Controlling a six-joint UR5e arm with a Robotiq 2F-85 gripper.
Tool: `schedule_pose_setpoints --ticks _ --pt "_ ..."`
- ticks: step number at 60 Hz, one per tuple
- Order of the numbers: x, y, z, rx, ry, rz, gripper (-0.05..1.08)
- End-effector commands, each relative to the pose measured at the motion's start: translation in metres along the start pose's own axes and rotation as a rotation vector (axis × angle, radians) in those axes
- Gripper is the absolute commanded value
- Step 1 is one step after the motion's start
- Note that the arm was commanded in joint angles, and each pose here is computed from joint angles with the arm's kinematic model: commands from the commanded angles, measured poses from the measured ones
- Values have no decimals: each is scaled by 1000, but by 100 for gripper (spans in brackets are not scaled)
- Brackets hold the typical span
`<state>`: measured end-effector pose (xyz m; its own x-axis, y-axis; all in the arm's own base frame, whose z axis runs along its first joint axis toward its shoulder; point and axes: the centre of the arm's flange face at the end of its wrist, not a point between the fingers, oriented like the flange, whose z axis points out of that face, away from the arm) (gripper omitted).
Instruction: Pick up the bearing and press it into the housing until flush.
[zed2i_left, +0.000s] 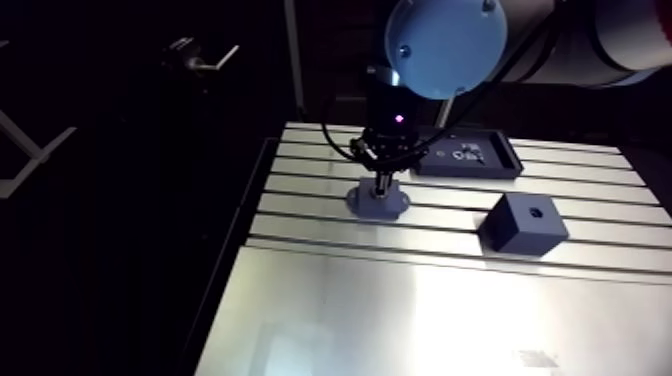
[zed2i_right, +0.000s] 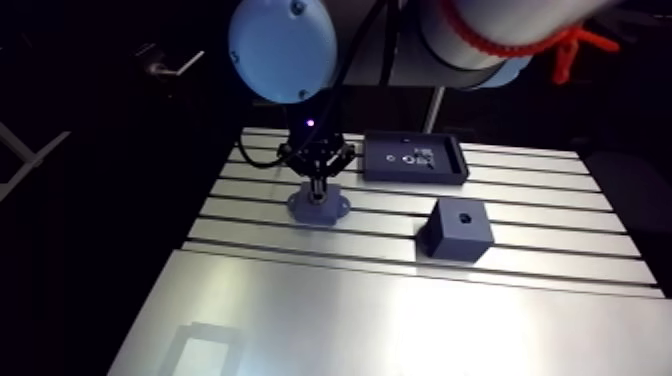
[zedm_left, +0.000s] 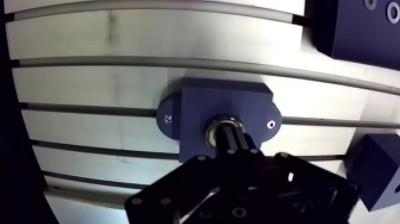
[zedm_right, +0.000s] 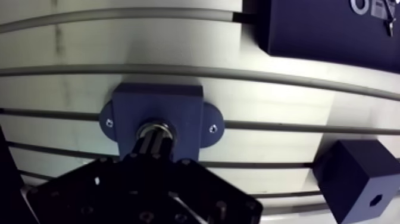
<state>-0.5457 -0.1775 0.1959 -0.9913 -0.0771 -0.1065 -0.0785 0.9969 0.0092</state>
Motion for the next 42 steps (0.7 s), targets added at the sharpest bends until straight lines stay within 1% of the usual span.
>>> schedule_pose_setpoints --ticks 1,16,42 --pt "-1 -2 0 2 -1 -3 108" --pt "-1 -2 2 0 -3 -4 108" --pt "-1 -2 4 3 -8 -7 108"
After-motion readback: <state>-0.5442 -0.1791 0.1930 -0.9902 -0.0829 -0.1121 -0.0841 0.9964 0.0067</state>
